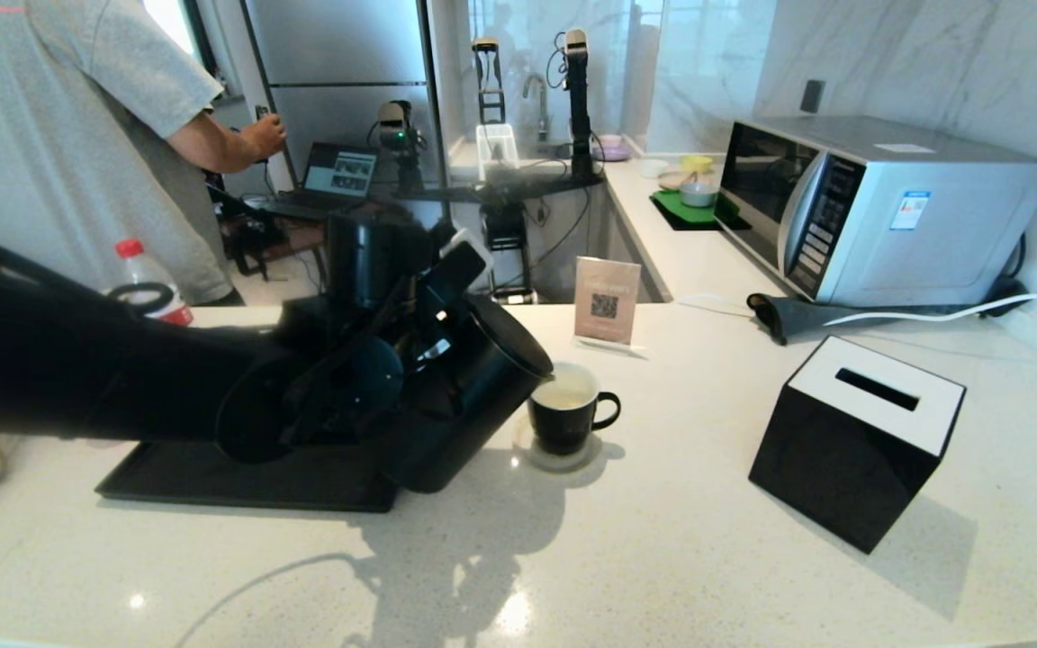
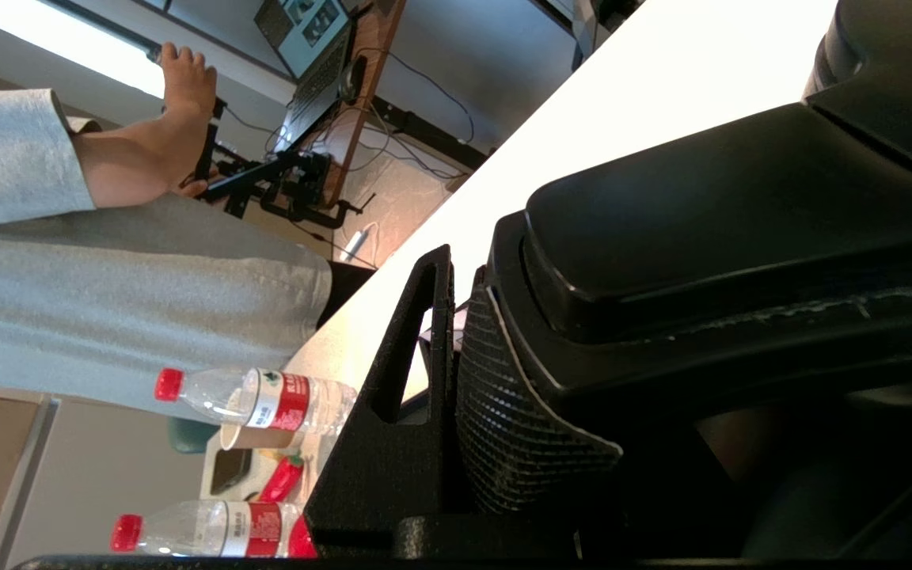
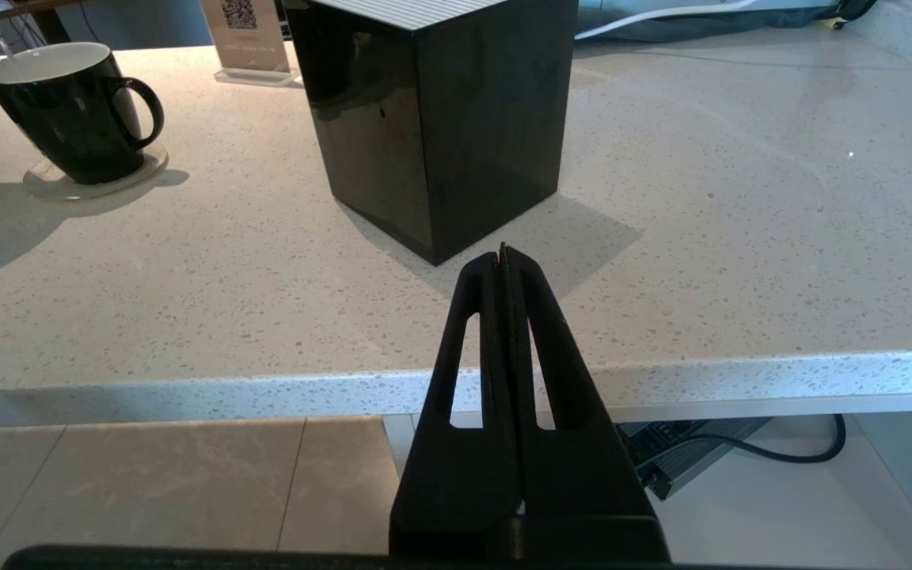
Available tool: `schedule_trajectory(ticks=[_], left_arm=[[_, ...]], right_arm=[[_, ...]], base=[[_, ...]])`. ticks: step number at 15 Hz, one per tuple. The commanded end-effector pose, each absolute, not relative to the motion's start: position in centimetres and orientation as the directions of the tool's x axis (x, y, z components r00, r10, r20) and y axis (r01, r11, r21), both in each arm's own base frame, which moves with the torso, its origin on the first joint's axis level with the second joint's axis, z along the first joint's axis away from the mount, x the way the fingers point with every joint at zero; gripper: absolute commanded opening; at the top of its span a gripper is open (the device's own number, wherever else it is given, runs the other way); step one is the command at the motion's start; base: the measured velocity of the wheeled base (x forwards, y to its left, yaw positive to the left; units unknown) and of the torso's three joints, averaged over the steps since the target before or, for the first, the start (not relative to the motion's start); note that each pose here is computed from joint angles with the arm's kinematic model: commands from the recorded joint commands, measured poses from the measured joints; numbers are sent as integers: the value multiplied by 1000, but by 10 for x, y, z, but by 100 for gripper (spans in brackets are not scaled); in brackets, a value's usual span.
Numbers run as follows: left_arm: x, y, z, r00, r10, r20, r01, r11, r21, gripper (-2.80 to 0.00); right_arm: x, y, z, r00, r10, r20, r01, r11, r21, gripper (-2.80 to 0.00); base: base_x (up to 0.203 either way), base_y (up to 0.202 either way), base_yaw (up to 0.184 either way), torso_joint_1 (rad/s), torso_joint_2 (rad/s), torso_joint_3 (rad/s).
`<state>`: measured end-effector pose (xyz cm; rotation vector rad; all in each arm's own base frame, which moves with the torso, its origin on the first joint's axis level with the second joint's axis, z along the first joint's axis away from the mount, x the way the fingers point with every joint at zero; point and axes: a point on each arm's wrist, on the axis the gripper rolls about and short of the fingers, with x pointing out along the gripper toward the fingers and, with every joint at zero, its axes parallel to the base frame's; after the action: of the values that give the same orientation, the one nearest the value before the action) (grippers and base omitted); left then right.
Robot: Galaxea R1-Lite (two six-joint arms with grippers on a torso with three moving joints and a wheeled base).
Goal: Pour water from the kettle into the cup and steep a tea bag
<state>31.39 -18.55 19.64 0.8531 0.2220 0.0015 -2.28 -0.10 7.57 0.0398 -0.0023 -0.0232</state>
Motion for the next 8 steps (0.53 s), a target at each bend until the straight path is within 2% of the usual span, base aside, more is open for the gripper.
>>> schedule_trajectory(ticks=[1,8], left_arm=[[313,-185,198,978,93,-184,77,666,742,-280],[312,-184,199,989,100,-108,0,731,683,-280]], right_arm=[[-23,-1,76,1000,-23,3,23,999,40,-280],[-23,-1,76,1000,-24,2,23,999,40,-280]], base=[[0,0,0,0,0,0],[0,0,0,0,0,0]])
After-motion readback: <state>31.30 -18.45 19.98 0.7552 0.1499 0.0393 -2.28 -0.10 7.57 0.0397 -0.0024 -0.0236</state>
